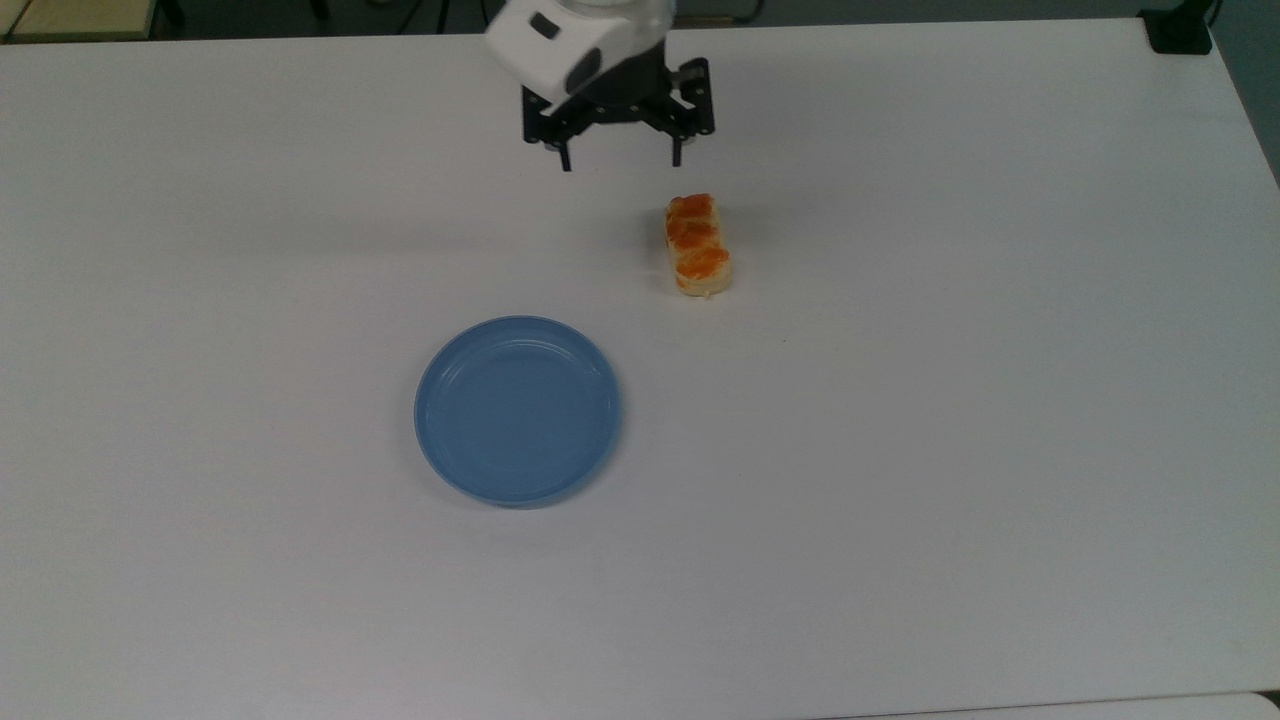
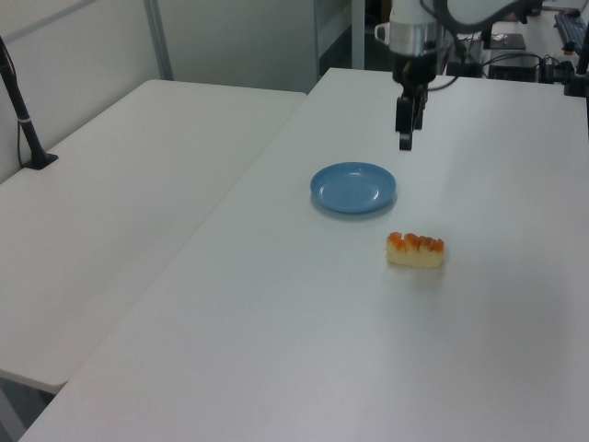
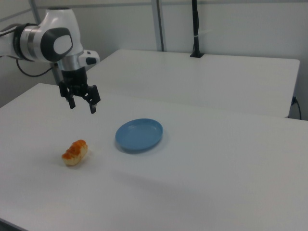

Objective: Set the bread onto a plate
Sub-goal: 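Move the open gripper over the orange-topped bread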

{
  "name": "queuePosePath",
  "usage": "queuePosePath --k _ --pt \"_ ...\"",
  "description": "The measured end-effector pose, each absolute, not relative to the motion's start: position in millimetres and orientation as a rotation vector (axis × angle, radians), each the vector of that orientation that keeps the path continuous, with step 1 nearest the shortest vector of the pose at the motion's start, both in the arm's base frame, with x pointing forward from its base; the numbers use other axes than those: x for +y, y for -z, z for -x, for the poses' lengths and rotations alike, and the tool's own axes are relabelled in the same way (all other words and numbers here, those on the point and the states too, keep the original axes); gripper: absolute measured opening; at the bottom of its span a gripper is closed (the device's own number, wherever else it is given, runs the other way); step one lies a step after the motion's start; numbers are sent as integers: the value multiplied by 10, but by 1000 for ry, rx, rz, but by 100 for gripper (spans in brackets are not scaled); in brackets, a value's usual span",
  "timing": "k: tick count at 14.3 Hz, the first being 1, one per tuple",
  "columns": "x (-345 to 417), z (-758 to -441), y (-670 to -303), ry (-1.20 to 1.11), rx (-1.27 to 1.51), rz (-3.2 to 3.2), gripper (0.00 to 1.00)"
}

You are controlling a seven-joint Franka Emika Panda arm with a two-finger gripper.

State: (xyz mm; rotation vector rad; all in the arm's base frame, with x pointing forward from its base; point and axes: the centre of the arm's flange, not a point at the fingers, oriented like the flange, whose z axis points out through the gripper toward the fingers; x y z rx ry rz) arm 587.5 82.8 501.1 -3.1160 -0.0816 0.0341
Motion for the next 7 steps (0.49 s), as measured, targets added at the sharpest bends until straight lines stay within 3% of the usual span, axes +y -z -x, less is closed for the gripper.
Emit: queuePosePath --k 7 --pt "1396 -5658 -4308 -80 -233 3116 100"
